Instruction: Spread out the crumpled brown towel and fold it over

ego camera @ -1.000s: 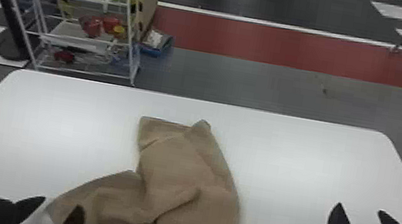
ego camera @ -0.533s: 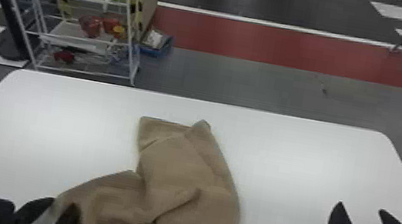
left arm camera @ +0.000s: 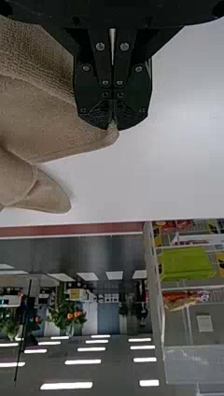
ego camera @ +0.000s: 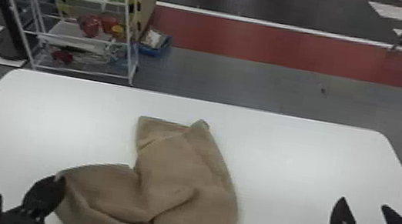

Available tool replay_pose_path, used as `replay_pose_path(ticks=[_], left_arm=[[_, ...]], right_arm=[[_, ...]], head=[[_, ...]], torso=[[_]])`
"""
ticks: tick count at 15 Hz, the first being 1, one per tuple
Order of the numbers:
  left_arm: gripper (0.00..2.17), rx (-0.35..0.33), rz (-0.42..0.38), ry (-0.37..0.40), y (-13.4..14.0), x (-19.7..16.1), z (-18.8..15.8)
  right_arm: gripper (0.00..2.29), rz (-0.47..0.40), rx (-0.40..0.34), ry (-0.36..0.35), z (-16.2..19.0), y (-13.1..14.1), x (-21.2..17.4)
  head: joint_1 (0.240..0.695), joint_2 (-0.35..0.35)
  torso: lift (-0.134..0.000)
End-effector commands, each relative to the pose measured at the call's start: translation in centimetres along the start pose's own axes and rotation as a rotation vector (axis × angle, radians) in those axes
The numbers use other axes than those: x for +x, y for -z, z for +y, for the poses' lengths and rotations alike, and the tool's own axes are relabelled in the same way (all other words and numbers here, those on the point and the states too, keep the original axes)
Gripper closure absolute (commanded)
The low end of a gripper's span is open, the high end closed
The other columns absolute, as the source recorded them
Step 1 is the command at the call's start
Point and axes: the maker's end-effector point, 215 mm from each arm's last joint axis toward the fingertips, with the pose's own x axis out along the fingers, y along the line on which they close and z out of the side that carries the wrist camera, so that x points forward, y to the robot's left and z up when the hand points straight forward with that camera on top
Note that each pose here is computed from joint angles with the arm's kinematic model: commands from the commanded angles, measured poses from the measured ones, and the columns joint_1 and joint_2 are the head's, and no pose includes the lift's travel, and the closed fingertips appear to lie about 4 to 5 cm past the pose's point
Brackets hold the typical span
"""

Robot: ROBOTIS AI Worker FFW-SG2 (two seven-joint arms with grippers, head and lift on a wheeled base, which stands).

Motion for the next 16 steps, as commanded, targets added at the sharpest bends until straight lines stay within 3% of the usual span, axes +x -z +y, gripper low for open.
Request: replay_pose_path(ticks=[1,5,7,9,13,16], left_arm=[[1.38,0.002,-0.106,-0.008,-5.4,-0.7,0.0],[1.38,-0.029,-0.312,-0.027,-14.7,-3.7,1.0],[1.38,-0.101,-0.384,-0.012,-18.0,-5.3,2.1],[1.38,-0.124,-0.443,0.015,-20.9,-6.8,1.7],[1.38,-0.184,-0.491,0.116,-23.3,-8.3,0.1],[1.38,-0.270,-0.513,0.193,-24.5,-9.2,-0.2]], right_arm=[[0.18,-0.039,-0.010,-0.019,0.9,-1.6,1.3],[0.12,-0.066,-0.057,-0.066,3.2,-2.9,2.8],[0.14,-0.060,-0.067,-0.077,3.8,-2.4,2.8],[0.14,-0.098,-0.083,-0.088,3.8,-3.0,2.6],[0.14,-0.215,-0.130,-0.084,3.2,-4.5,3.4],[0.14,-0.260,-0.157,-0.169,4.2,-4.0,5.9]], head=[[0.695,-0.022],[0.695,0.002],[0.695,0.018],[0.695,0.035],[0.695,0.025],[0.695,0.005]], torso=[[-0.123],[-0.123],[-0.123],[-0.123],[-0.123],[-0.123]])
